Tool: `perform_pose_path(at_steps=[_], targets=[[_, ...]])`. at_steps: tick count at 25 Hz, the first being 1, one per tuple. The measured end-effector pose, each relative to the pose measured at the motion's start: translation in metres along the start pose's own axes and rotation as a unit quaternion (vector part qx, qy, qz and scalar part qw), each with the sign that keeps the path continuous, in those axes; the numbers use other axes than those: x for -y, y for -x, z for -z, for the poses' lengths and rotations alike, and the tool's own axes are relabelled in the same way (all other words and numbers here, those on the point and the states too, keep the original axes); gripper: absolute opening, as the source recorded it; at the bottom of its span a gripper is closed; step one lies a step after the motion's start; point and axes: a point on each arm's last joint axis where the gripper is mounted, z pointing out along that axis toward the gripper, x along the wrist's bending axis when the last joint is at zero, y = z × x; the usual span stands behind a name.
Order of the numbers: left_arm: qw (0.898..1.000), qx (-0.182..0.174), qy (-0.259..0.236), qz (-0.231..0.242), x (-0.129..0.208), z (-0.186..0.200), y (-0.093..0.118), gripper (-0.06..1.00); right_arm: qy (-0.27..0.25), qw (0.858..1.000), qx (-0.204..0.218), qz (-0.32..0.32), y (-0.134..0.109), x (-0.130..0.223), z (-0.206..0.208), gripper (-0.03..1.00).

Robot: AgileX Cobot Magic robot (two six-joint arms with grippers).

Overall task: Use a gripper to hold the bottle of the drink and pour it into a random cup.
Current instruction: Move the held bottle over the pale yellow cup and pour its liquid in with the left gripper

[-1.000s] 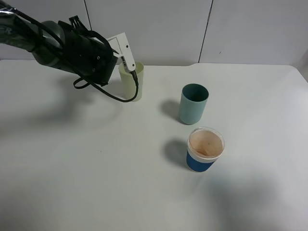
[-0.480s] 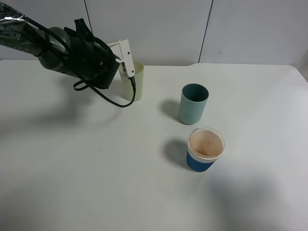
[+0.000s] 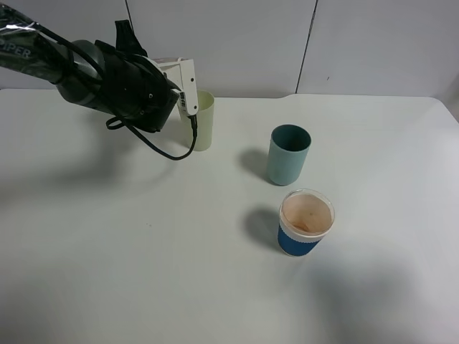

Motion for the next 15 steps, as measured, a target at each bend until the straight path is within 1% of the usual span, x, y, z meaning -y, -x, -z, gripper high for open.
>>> perform_pose_path(at_steps=[5, 10, 15], targets=[[1.000, -0.013, -0.002, -0.011, 0.0003, 0.0001, -0.0024, 0.32, 0.000, 1.000, 0.000, 0.000, 0.0000, 0.0000, 0.0000, 0.99], [1.000, -0.015, -0.003, -0.027, 0.0004, 0.0001, -0.0027, 0.32, 0.000, 1.000, 0.000, 0.000, 0.0000, 0.0000, 0.0000, 0.99], [0.999, -0.017, -0.005, -0.033, 0.0007, 0.0001, -0.0032, 0.32, 0.000, 1.000, 0.000, 0.000, 0.0000, 0.0000, 0.0000, 0.99]])
